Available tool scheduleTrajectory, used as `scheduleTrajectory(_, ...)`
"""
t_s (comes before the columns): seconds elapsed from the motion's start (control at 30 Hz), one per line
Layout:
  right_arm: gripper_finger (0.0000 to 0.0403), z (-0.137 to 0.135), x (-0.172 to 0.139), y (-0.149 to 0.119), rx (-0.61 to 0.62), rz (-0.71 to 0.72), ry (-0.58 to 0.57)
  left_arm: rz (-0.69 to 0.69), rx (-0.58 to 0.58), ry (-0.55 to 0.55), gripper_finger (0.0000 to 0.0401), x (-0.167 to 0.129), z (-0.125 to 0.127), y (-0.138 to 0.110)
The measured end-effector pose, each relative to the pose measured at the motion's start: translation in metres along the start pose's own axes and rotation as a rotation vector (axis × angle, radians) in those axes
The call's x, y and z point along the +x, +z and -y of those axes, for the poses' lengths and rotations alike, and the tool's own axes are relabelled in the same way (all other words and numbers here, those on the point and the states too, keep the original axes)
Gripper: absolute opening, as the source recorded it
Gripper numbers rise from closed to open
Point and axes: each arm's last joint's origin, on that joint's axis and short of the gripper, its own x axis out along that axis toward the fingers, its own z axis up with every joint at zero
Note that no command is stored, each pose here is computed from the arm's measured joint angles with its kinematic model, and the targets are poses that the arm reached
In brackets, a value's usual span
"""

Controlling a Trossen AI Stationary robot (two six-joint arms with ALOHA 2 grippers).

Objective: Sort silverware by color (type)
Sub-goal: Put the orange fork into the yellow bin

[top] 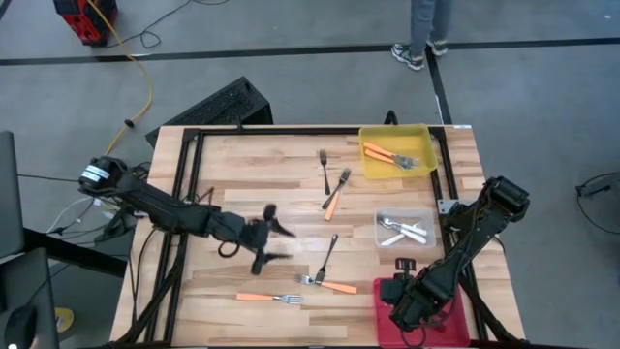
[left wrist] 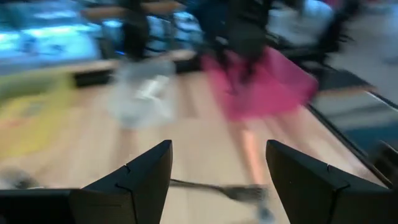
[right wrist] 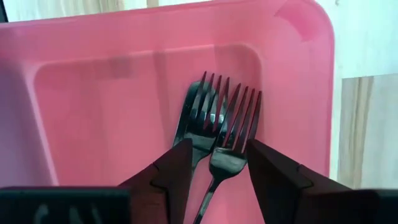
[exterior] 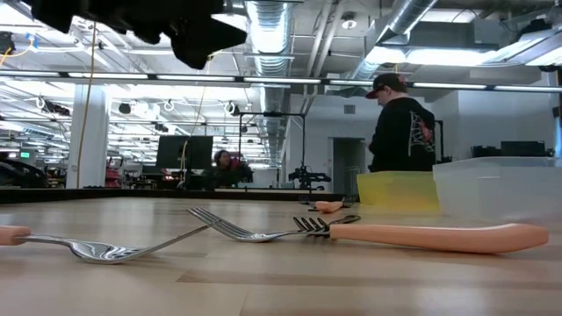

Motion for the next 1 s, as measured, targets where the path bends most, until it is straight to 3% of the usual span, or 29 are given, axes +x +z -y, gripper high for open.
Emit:
scheduleTrajectory(0.17, 0.0178, -0.001, 0.0, 0.001, 0.004, 0.007, 0.01, -0.103, -0.064, -0.255, 0.0245, 0.017, 0.027, -0.015)
scheduleTrajectory(0.23, 0.0178, -0.002, 0.0, 0.001, 0.005, 0.014, 0.021, -0.158, -0.111, -0.287, 0.0245, 0.02, 0.039, -0.022)
scheduleTrajectory(0.47, 0.0178, -0.003, 0.0, 0.002, 0.054, 0.017, 0.026, -0.349, -0.192, -0.197, 0.0245, 0.013, 0.077, -0.049)
scheduleTrajectory(0.6, 0.0178, -0.003, 0.0, 0.002, 0.058, 0.016, 0.025, -0.398, -0.228, -0.129, 0.0245, 0.004, 0.097, -0.049)
scheduleTrajectory(0.77, 0.0178, -0.003, 0.0, 0.002, 0.058, 0.02, 0.026, -0.457, -0.19, -0.02, 0.0245, -0.006, 0.114, -0.05)
scheduleTrajectory(1.0, 0.0178, -0.003, 0.0, 0.003, 0.077, 0.038, 0.023, -0.547, -0.167, 0.026, 0.0245, 0.004, 0.13, -0.067)
